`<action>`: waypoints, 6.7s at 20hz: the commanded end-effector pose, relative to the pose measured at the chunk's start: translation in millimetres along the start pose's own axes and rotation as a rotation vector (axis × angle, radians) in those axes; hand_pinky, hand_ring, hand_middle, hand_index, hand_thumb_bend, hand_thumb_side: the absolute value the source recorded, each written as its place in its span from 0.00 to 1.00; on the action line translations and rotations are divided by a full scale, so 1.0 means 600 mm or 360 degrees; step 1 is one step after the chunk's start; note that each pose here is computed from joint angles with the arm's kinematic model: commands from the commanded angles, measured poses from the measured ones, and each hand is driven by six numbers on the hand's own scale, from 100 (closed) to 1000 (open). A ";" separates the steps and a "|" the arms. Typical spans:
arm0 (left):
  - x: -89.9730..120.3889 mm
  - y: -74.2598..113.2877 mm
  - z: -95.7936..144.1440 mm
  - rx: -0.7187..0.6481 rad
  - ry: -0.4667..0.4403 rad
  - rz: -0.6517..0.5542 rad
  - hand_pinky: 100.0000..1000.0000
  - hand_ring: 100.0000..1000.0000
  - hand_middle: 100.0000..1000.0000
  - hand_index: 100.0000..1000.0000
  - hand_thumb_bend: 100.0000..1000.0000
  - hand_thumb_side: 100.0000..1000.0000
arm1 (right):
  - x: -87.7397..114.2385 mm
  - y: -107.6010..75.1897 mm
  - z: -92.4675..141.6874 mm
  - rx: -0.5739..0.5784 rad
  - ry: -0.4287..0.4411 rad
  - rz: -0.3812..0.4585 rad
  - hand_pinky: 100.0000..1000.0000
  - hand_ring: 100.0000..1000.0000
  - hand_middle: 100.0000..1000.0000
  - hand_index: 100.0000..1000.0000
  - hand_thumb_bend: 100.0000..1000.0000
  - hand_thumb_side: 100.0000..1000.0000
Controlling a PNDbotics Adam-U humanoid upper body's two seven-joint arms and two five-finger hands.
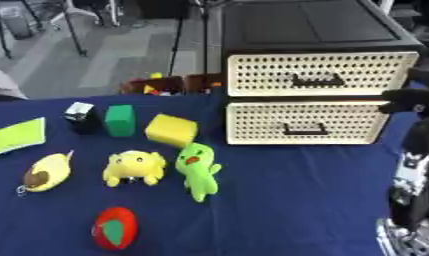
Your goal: Pick up objects from table and place into drawer.
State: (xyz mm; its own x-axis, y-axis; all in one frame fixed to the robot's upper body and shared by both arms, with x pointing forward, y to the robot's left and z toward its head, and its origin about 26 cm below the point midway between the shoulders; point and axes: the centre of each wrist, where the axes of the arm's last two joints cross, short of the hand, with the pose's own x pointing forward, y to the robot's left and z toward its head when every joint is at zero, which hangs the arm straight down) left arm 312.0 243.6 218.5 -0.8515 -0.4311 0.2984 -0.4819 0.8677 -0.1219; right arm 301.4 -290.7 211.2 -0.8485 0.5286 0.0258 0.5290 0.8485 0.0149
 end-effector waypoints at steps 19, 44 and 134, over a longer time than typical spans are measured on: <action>0.005 0.003 -0.007 -0.0030 -0.0034 0.0008 0.45 0.71 0.72 0.90 0.21 0.83 | -0.020 -0.142 -0.070 0.1404 -0.0115 0.1133 0.00 0.00 0.05 0.81 0.00 0.27; 0.009 -0.005 0.001 -0.0096 0.0009 0.0067 0.44 0.71 0.71 0.90 0.16 0.81 | -0.012 -0.116 -0.164 0.2226 0.0468 0.1295 0.00 0.08 0.04 0.84 0.00 0.22; 0.014 -0.018 0.006 -0.0092 0.0074 0.0157 0.43 0.71 0.70 0.90 0.11 0.78 | -0.012 -0.106 -0.054 0.2534 0.1100 0.1227 0.00 0.09 0.02 0.62 0.00 0.18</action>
State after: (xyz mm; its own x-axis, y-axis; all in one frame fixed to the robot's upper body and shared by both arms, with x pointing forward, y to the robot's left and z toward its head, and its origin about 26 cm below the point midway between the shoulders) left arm 311.1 227.6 212.6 -0.8768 -0.3231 0.3560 -0.3770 0.9216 -0.0921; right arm 277.3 -354.4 238.4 -0.0808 0.9954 -0.0521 -0.1253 -0.0620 -0.9902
